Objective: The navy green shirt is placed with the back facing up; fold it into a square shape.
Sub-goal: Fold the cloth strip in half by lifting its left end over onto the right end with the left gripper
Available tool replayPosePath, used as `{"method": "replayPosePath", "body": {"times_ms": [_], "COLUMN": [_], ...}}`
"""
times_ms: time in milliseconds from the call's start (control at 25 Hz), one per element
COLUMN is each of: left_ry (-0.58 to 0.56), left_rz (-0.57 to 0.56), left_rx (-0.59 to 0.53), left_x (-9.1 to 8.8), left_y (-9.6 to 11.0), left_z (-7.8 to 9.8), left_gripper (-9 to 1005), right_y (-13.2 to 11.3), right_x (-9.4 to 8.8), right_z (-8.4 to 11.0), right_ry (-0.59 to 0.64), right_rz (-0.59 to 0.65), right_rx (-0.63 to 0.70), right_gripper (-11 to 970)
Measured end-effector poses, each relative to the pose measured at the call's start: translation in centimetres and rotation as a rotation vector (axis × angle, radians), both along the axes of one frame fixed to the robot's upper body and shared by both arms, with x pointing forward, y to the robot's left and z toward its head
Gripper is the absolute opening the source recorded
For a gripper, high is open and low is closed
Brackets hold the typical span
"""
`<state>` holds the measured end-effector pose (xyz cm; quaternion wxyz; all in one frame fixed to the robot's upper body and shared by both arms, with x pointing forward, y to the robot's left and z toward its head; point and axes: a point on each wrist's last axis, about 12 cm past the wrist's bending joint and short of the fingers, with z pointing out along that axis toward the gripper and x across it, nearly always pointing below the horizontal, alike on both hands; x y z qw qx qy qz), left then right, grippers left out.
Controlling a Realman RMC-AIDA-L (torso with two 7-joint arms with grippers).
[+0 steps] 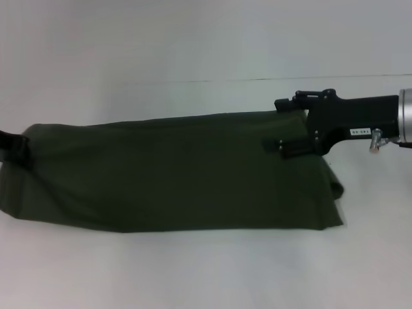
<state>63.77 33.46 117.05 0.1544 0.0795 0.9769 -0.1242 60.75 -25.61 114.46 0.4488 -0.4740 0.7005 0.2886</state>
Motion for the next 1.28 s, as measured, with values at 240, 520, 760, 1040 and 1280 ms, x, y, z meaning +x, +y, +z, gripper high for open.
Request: {"method": "replayPosePath", "body": {"times_ms": [240,520,760,1040,1280], "left_ry": [-0.008,-0.033,-0.058,-0.075,-0.093], "left_rz": [-0.027,-0.116,-0.224,-0.380,-0.499], "left_rx": [0.022,0.030,0.005,0.021,0.072], "left_x": [0.0,0.5,1.1,1.4,1.2], "left_y": [0.1,-2.2,-6.2,-13.2,-19.4], "left_z": [2.2,5.8,8.5,11.2,12.3], "left_gripper": [19,20,20,19,20], "right_y": [-0.4,-0.8,-1.7,-3.7,-5.8], "right_x": [-0.8,-1.4,-2.0,-2.8,-3.5], "right_z": [-0.7,-1.4,-2.2,-2.7,-3.0], "right_ry": [0.008,0.013,0.018,0.022,0.022], "right_rz": [0.011,0.013,-0.011,-0.065,-0.121], "right_rx": [0.001,-0.001,-0.010,-0.016,-0.019], "right_gripper": [916,917,916,916,916]}}
